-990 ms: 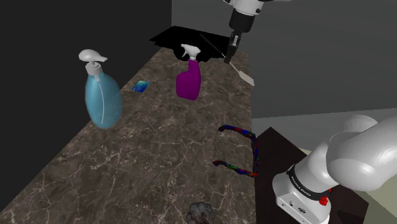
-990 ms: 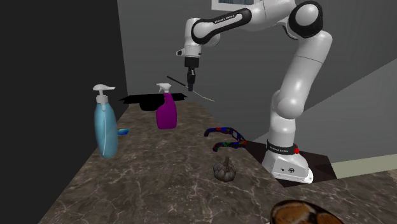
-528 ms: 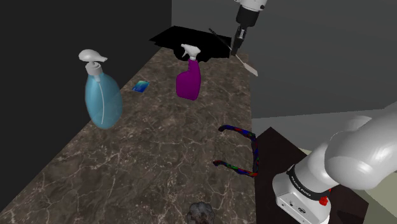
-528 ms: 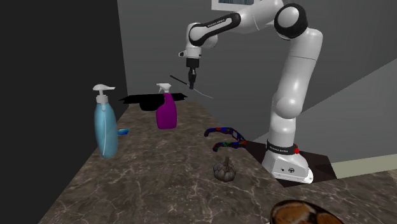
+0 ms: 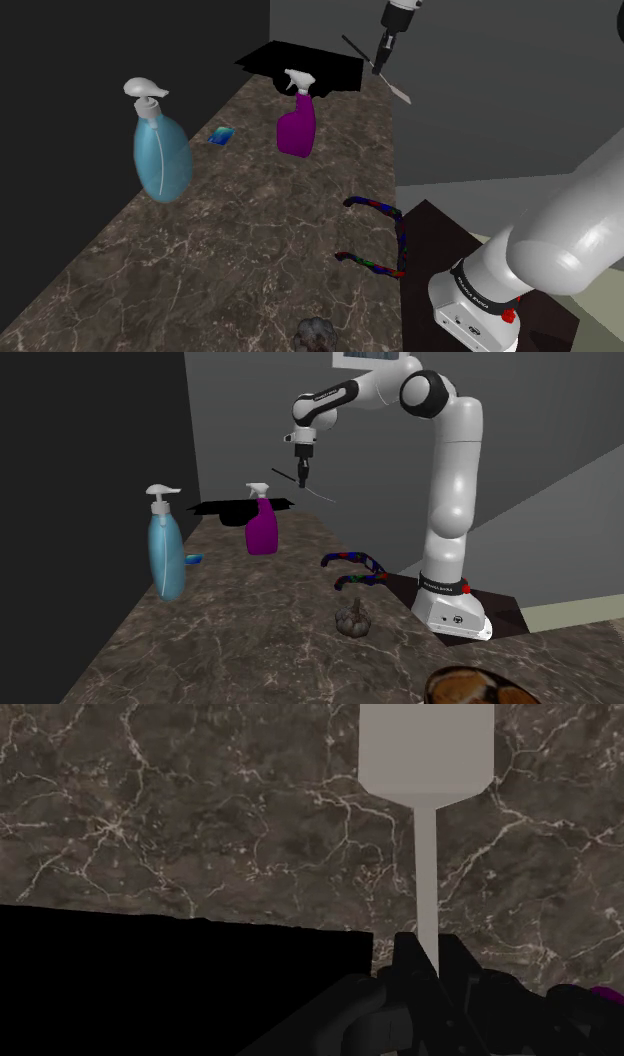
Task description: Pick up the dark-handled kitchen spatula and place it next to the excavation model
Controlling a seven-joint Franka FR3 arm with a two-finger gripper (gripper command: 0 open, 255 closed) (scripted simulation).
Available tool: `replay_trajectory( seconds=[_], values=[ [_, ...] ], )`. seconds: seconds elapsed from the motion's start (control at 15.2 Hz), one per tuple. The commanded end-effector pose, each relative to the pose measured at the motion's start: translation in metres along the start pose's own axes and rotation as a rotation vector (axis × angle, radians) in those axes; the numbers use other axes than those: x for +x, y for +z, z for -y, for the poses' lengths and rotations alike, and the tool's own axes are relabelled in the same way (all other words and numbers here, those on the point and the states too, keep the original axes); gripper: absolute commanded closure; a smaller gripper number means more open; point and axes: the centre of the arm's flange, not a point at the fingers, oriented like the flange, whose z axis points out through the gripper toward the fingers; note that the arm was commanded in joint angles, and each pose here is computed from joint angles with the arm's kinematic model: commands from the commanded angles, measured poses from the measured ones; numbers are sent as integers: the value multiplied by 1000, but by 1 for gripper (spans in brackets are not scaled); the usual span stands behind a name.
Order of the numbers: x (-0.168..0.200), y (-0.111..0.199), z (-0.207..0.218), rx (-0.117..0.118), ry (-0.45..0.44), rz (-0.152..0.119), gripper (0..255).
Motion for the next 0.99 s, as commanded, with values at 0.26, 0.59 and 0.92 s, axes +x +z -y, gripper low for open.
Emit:
replay_trajectory(
  seconds=[0.26,0.59,0.92],
  values=[
    [-14,11,-58,-1,-2,0,255],
    [-16,37,-58,-1,-2,0,255],
    [-17,63,-58,-1,-2,0,255]
  ],
)
